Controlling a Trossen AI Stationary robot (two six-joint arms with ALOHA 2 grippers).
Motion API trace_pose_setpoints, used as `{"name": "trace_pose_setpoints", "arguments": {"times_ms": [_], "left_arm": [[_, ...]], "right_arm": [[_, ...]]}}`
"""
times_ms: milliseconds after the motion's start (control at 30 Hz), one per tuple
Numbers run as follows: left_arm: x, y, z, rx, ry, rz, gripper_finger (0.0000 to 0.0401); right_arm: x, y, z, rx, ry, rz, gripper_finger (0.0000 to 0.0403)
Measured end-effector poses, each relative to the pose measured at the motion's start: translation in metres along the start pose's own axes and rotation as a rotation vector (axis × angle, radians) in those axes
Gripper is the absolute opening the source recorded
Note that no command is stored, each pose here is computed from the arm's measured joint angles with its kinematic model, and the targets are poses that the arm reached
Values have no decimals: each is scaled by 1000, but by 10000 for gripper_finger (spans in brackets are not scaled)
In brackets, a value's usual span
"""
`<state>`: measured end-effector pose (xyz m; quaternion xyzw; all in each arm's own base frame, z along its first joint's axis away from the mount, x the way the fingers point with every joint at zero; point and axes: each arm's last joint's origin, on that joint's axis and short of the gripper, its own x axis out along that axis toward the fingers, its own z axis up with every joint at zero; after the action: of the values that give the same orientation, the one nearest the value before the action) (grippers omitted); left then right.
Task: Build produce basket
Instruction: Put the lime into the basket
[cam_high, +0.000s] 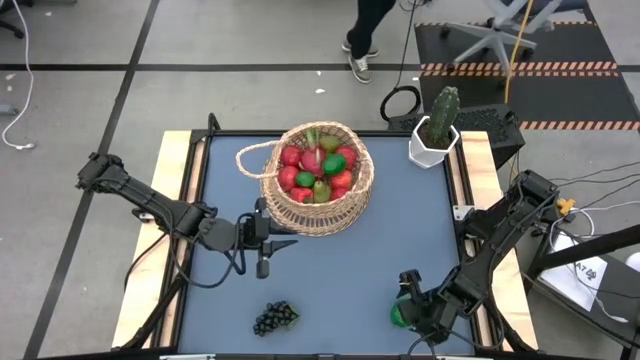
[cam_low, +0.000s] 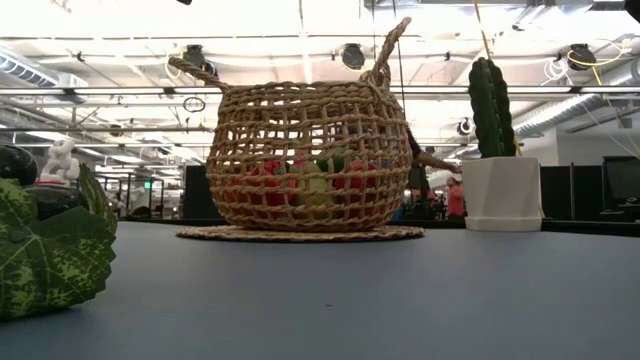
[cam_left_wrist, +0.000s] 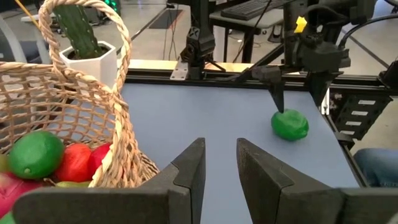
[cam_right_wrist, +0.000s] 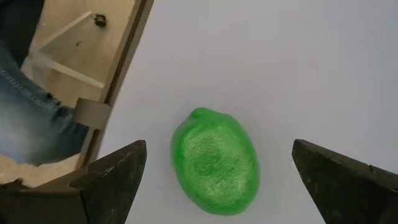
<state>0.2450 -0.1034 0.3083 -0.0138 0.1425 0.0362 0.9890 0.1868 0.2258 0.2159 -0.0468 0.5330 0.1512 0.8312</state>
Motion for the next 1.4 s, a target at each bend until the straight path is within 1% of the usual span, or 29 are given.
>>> {"name": "trace_pose_setpoints", "arguments": {"times_ms": [200, 467, 600, 800, 1000, 1267, 1400], "left_arm": [[0, 0, 0, 0, 0, 0, 93], [0, 0, 0, 0, 0, 0, 93], [0, 0, 0, 0, 0, 0, 93], [0, 0, 0, 0, 1, 0, 93], [0, 0, 0, 3, 1, 1, 93], [0, 0, 0, 17, 1, 0, 93], [0, 0, 0, 16, 1, 0, 93]], "right_arm": [[2, -1, -2, -2, -7, -7, 400], [27, -8, -23, 21, -1, 28, 400], [38, -12, -33, 13, -9, 65, 400], [49, -18, -47, -11, -3, 80, 399], [50, -18, -48, -53, -7, 86, 375], [50, -16, -45, -55, -41, 106, 325], [50, -16, -45, -55, -41, 106, 314]]}}
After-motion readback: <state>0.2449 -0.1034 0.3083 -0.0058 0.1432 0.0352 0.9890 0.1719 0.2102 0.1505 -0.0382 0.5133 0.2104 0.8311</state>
